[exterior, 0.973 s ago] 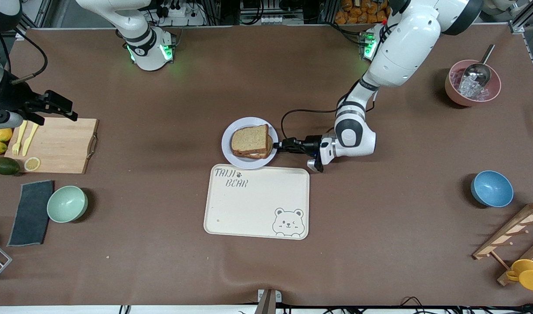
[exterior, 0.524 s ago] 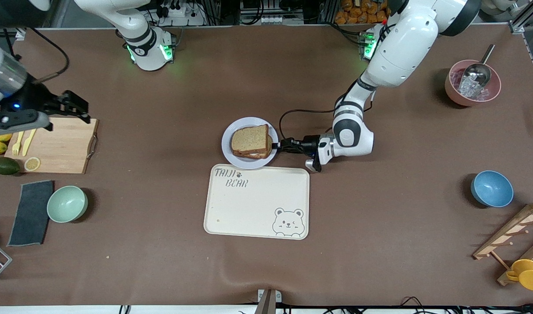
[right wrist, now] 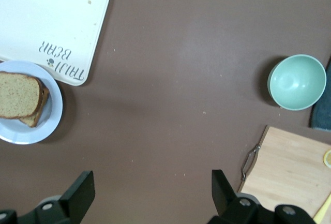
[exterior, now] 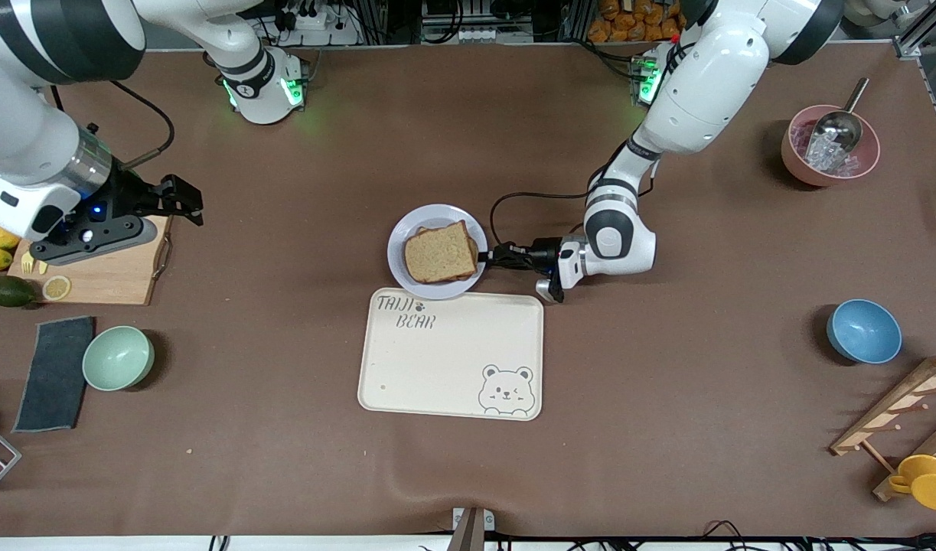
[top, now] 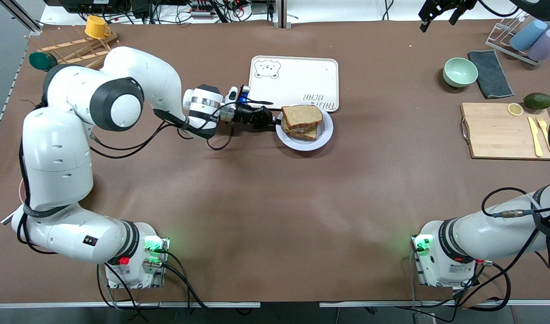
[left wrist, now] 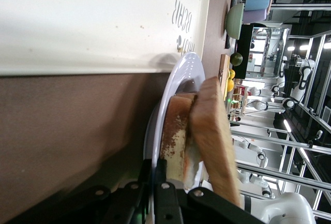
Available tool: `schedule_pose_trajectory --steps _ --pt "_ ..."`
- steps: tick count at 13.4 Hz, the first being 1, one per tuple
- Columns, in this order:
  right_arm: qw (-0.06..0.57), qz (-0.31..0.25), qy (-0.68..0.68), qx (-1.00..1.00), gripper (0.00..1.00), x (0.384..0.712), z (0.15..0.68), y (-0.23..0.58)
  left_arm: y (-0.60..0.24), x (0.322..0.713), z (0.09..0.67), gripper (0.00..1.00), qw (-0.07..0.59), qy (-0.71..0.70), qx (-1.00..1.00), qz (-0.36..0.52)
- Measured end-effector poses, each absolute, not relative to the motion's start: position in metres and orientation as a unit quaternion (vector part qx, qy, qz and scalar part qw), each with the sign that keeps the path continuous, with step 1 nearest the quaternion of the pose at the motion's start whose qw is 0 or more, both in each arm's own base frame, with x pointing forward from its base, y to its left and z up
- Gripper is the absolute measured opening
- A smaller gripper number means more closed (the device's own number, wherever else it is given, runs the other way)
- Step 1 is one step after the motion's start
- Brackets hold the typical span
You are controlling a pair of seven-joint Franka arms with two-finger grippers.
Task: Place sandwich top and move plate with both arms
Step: 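Hold the plate with the left gripper while the right arm returns, then slide the plate onto the bear tray with the left gripper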
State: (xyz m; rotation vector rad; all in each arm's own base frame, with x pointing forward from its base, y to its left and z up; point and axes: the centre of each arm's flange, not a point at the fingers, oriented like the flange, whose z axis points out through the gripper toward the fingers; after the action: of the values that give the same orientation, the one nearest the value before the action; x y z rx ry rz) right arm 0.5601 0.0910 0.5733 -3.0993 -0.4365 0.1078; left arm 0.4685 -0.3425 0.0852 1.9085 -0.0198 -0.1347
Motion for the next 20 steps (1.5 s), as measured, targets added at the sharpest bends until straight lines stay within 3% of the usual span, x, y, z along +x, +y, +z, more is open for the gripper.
schedule_pose_trajectory --steps 8,20 --pt "0.008 0.078 -0.111 -0.991 1.0 0.543 0.588 0.056 -0.34 0.474 0.086 0.04 0.579 -0.037 0.814 -0.031" --pt "0.017 0.041 -0.018 -0.999 1.0 0.546 0.619 -0.051 -0.353 0.473 0.097 0.04 0.606 -0.073 0.792 -0.019"
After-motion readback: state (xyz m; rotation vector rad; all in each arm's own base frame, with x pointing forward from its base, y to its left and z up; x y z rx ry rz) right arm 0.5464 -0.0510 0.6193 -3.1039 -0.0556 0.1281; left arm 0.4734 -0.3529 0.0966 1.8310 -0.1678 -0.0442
